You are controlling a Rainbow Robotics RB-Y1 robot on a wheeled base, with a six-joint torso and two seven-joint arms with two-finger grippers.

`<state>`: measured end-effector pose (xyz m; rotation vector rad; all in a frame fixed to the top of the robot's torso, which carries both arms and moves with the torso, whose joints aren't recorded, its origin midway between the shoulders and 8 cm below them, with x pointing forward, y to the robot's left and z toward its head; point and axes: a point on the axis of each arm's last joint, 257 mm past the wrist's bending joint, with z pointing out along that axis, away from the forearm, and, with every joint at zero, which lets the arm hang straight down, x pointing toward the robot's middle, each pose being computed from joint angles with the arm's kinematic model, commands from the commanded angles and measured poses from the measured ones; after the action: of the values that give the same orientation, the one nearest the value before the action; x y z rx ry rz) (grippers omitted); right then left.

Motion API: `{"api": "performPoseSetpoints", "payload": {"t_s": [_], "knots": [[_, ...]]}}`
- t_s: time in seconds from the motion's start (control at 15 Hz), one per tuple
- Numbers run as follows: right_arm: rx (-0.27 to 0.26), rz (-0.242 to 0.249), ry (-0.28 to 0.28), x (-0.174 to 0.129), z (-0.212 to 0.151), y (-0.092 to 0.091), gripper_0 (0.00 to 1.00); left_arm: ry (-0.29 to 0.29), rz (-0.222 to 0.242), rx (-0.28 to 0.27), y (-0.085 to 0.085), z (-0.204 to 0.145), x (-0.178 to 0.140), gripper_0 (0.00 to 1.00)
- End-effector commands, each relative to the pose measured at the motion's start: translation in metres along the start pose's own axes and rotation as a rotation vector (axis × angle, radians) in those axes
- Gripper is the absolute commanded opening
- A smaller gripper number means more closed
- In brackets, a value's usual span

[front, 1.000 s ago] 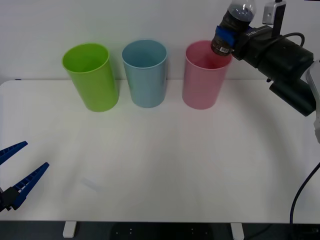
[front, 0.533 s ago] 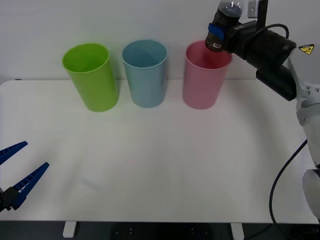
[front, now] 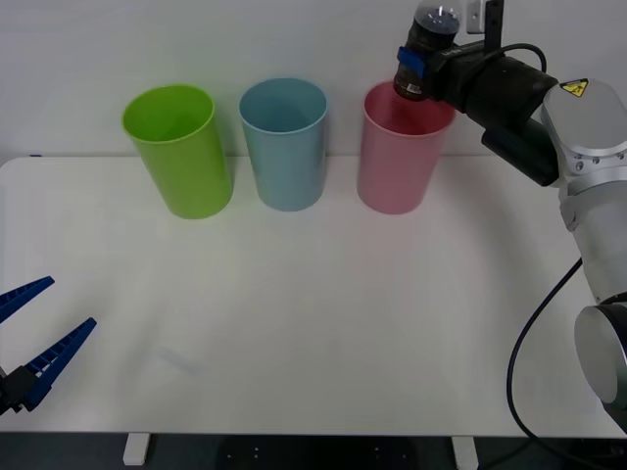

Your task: Grasp the object on the table and drop it into the matching bin: aluminum can to the light blue bin, PET bottle to the pink bin.

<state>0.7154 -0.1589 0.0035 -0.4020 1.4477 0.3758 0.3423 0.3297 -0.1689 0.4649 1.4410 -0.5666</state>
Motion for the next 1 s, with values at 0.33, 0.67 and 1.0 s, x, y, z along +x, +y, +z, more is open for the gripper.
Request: {"api": "performPoseSetpoints", "payload": {"t_s": [0.33, 0.67, 1.0], "knots": [[0.001, -0.009, -0.005, -0.001, 0.0, 0.0, 1.0, 0.0, 0.0, 0.0, 0.0, 0.0, 0.0, 1.0], [-0.004, -0.02, -0.007, -0.002, -0.001, 0.0, 1.0, 0.0, 0.0, 0.0, 0.0, 0.0, 0.0, 1.0], [-0.022, -0.01, -0.027, -0.01, -0.003, 0.002, 1.0, 0.0, 0.0, 0.0, 0.0, 0.0, 0.0, 1.0]]}}
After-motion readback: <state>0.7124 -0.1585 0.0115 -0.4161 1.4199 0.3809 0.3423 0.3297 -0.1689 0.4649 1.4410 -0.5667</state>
